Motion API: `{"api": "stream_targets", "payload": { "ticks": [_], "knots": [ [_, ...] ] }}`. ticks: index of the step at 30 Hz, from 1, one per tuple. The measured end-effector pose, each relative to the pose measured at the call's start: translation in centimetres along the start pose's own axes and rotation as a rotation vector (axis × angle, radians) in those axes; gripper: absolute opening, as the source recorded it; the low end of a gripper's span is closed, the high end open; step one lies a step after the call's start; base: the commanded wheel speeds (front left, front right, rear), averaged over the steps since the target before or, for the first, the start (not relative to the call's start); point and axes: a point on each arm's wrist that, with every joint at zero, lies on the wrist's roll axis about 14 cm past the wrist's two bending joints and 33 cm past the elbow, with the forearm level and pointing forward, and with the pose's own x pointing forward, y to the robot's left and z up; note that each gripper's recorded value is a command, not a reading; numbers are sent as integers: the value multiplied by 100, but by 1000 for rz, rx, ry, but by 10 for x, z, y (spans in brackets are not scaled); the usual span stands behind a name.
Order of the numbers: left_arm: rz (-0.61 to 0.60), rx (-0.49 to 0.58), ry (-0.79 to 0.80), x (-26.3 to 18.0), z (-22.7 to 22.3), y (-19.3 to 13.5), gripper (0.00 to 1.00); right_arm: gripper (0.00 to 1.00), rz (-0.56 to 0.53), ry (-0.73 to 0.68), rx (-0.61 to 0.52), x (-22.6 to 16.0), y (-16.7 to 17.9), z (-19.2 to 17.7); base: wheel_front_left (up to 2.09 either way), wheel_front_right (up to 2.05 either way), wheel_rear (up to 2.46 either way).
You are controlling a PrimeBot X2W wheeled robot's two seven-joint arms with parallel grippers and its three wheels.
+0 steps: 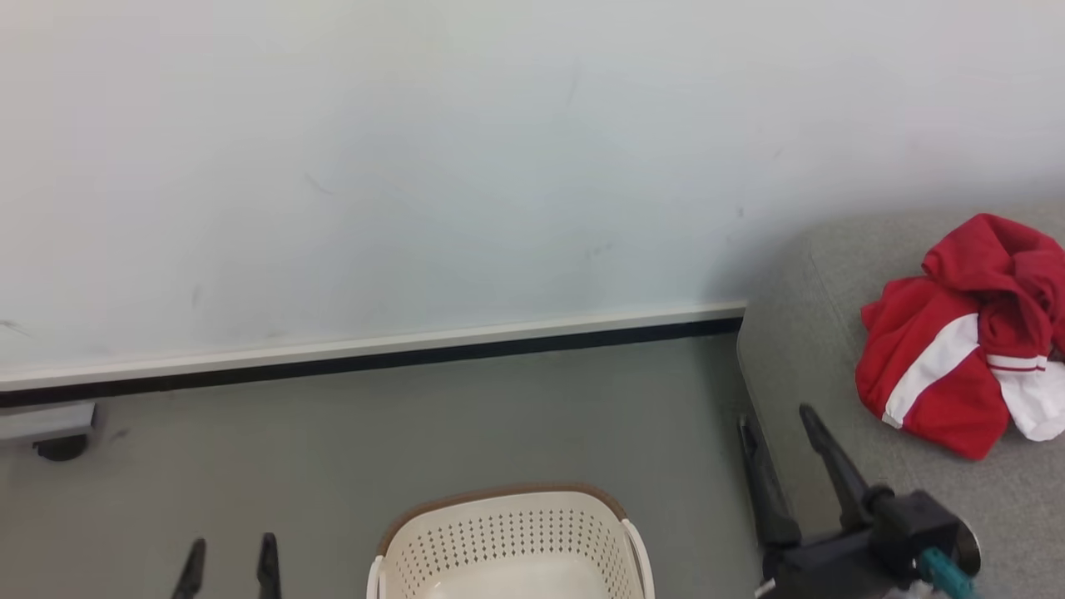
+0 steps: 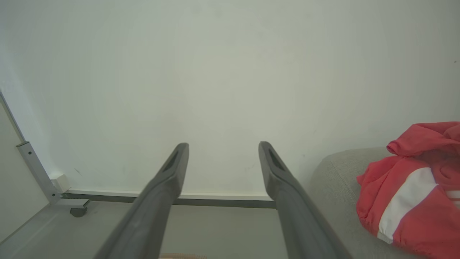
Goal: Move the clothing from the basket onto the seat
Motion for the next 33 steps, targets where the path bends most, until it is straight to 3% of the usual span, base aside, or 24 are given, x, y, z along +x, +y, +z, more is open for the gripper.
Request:
{"api": "stream_targets", "payload": {
  "ticks": [6, 33],
  "knots": [
    [-17, 13, 42, -18, -13, -5, 100, 100, 21, 6, 7, -17, 17, -1, 0, 0, 0],
    [-34, 8, 71, -24, -26, -8, 100, 100, -55, 42, 9, -46, 8, -10, 0, 0, 0]
  ]
}}
